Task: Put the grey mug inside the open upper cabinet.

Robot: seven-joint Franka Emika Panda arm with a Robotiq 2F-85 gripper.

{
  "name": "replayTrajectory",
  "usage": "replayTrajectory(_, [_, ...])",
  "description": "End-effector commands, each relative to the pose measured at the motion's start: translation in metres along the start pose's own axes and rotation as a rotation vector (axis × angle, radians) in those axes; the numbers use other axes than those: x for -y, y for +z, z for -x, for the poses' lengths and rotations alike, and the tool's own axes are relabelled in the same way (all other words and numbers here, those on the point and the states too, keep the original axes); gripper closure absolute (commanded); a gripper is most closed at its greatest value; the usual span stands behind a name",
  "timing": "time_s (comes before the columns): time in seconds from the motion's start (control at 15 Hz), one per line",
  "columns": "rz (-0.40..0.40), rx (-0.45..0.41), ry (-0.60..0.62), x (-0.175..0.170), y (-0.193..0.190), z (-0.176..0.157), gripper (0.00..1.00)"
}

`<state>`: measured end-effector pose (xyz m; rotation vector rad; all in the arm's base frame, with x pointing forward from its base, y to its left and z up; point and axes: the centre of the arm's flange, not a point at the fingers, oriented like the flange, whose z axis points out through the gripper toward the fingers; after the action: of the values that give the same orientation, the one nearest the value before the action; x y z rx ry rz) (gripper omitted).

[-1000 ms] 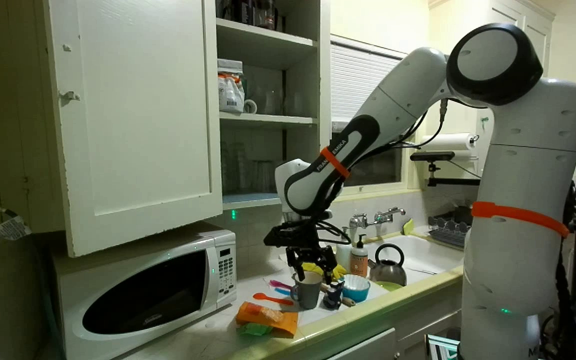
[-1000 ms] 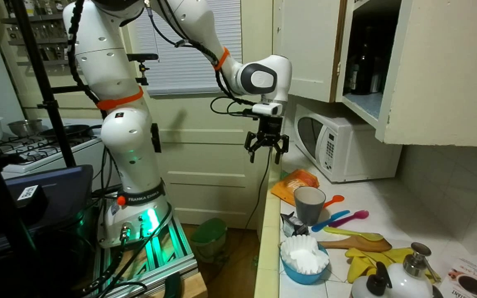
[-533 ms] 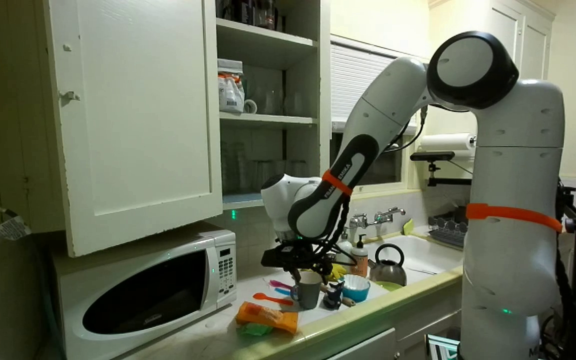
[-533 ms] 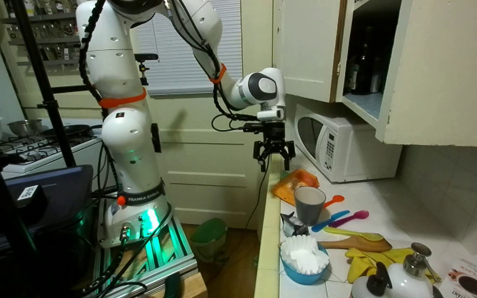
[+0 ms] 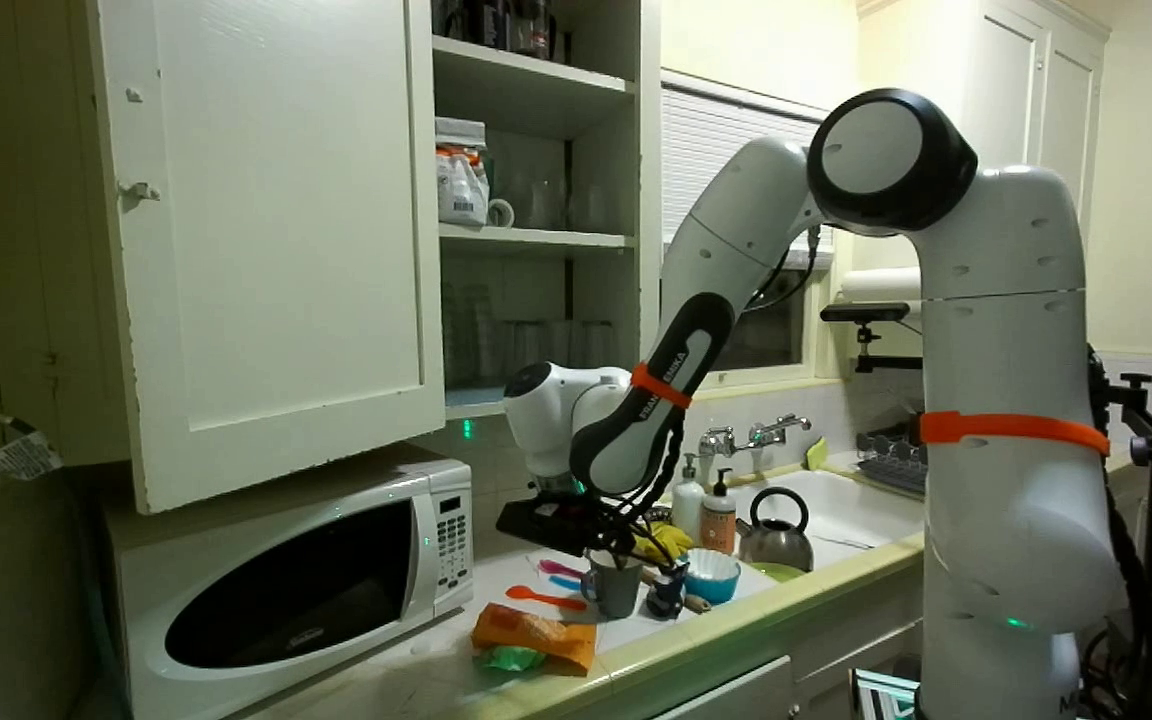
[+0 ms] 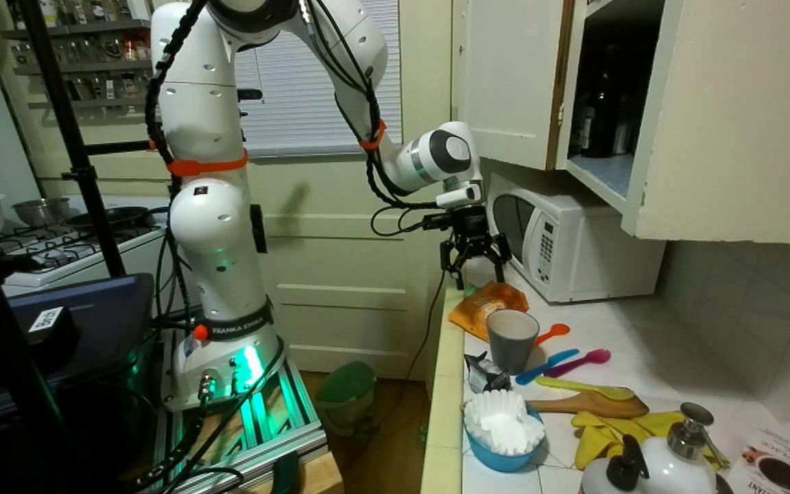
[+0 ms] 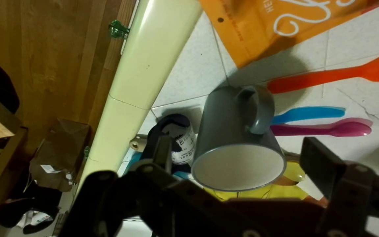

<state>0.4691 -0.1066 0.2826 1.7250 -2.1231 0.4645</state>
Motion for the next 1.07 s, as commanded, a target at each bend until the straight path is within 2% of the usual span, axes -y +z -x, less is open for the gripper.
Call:
replayTrajectory(0.0, [-0.007, 0.02, 0.029, 0.004, 0.004, 0.005, 0.0])
replayTrajectory(0.27, [-0.001, 0.032, 0.092, 0.013, 0.012, 0.01, 0.0])
replayTrajectory(0.73, [0.056, -0.003, 0.227, 0.033, 0.039, 0.008, 0.0])
replayTrajectory(0.8, [0.067, -0.001, 0.23, 0.037, 0.044, 0.007, 0.01])
replayTrajectory(1.0, [0.088, 0.005, 0.238, 0.047, 0.052, 0.004, 0.14])
